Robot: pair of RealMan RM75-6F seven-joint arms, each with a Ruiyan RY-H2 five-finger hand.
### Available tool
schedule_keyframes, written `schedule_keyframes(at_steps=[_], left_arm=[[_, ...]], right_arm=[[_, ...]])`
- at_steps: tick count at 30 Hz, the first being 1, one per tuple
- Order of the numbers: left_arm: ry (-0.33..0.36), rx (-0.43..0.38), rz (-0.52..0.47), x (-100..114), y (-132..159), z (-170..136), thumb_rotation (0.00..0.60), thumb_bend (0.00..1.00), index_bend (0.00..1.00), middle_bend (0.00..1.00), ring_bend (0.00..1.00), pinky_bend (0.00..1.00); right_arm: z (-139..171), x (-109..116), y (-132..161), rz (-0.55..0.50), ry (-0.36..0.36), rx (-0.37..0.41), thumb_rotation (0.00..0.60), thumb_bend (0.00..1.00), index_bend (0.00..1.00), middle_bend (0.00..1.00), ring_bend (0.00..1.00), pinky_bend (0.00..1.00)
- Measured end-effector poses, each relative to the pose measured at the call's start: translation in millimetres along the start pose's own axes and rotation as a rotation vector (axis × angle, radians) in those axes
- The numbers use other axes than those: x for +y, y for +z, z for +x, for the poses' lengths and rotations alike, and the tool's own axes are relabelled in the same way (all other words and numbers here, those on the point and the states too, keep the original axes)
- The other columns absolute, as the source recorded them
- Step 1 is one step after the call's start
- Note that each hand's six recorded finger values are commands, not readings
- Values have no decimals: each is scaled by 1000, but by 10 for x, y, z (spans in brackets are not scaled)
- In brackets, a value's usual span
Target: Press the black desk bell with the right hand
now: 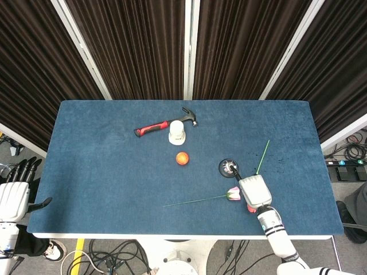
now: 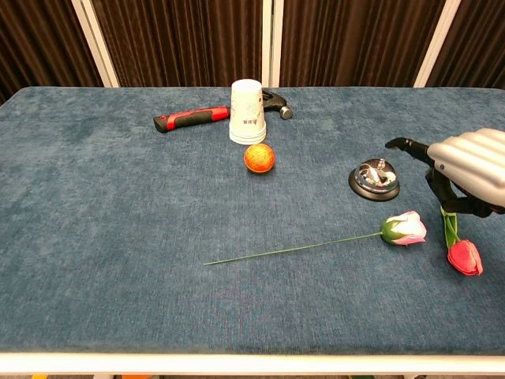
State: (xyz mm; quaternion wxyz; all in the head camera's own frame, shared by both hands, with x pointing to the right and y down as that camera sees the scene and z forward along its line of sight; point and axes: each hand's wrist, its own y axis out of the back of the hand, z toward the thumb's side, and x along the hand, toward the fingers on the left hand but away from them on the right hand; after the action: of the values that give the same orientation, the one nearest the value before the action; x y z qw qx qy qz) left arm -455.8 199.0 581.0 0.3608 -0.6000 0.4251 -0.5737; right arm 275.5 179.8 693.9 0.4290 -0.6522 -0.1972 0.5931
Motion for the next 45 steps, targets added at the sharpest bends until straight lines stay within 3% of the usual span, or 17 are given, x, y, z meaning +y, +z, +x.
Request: schedule_keyframes(at_steps=[8,45], left_arm=[[-8,5,3,-24,-15,-6,600,108,88,54,0,147],[-12,17,-3,-30,-91,-12,600,108,88,53,0,147]], right_arm=[[-61,-47,-43,5,7,-37,600,1000,0,845,764,609],[-312,-290,49,7,101,-46,600,1000,0,845,763,608]])
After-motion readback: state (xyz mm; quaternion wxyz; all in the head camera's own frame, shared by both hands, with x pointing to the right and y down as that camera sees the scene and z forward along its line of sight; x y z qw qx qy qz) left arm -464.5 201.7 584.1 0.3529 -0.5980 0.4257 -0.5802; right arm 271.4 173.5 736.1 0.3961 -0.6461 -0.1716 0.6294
